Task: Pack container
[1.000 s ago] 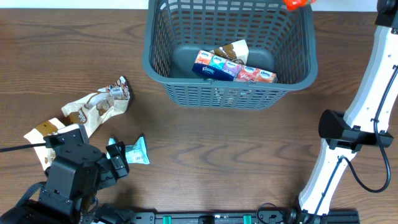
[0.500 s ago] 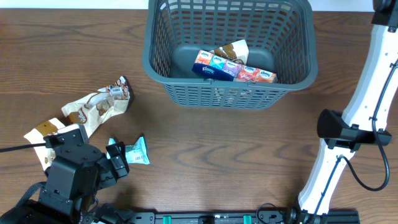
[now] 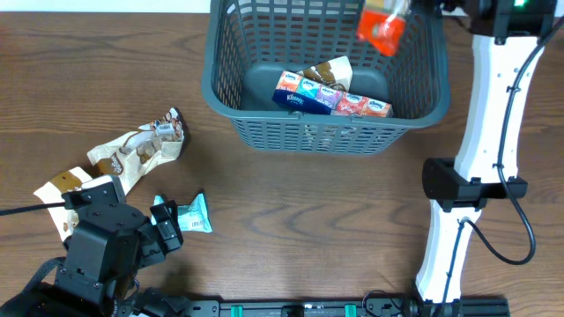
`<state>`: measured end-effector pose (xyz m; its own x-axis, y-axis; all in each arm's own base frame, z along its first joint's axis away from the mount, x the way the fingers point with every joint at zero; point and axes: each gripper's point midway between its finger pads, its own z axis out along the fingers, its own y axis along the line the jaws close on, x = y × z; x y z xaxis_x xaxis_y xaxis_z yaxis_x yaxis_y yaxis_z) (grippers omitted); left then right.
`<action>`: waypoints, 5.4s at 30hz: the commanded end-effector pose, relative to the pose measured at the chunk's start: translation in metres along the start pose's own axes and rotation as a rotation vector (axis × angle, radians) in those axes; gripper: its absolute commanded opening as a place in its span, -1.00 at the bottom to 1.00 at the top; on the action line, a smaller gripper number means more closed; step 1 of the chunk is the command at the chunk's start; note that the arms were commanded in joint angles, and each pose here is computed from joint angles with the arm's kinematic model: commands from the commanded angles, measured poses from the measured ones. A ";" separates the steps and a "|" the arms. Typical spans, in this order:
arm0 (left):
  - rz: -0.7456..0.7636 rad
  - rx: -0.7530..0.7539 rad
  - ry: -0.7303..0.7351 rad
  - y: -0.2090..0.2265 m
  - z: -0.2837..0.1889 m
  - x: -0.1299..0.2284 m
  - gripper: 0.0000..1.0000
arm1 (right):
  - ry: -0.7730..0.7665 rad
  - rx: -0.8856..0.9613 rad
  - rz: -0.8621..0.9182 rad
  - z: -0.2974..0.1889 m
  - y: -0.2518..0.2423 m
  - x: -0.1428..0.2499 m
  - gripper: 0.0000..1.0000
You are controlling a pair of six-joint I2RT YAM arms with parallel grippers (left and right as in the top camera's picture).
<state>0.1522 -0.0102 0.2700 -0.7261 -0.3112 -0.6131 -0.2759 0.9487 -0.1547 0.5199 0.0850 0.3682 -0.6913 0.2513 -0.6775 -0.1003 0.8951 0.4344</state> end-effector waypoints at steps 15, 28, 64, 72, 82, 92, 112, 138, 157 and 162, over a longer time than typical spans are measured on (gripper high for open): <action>0.012 -0.013 -0.008 0.003 -0.001 -0.002 0.97 | 0.253 0.058 -0.742 0.005 -0.009 0.058 -0.97; 0.012 -0.013 -0.008 0.003 -0.001 -0.002 0.97 | 0.558 -0.055 -0.886 0.051 -0.010 0.138 -0.97; 0.012 -0.013 -0.008 0.003 -0.001 -0.002 0.97 | 0.392 -0.004 -0.856 0.059 0.013 0.106 0.99; 0.012 -0.013 -0.008 0.003 -0.001 -0.002 0.97 | -0.068 0.200 -0.792 -0.044 0.044 -0.002 0.99; 0.021 -0.029 0.011 0.007 -0.001 0.003 0.98 | -0.525 0.830 -0.202 -0.221 -0.067 -0.079 0.98; 0.020 -0.028 0.011 0.006 -0.001 0.003 0.97 | -0.494 1.100 0.222 -0.286 -0.182 -0.035 0.98; 0.020 -0.028 0.011 0.006 -0.001 0.003 0.97 | -0.164 1.203 0.404 -0.257 -0.285 0.024 0.99; 0.015 -0.019 -0.001 0.004 -0.001 0.000 0.97 | -0.007 1.130 0.444 -0.214 -0.306 0.052 0.99; -0.051 0.052 -0.175 -0.016 -0.005 -0.042 0.97 | -0.007 1.131 0.444 -0.214 -0.306 0.052 0.98; -0.008 0.038 -0.212 -0.015 -0.007 -0.049 0.97 | -0.007 1.131 0.444 -0.214 -0.306 0.052 0.99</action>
<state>0.1858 -0.0177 0.3026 -0.5908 -0.3476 -0.7281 -0.2518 0.9368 -0.2429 0.3602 -0.2525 0.3319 -0.5082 0.6059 -0.6120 0.8207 0.5561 -0.1309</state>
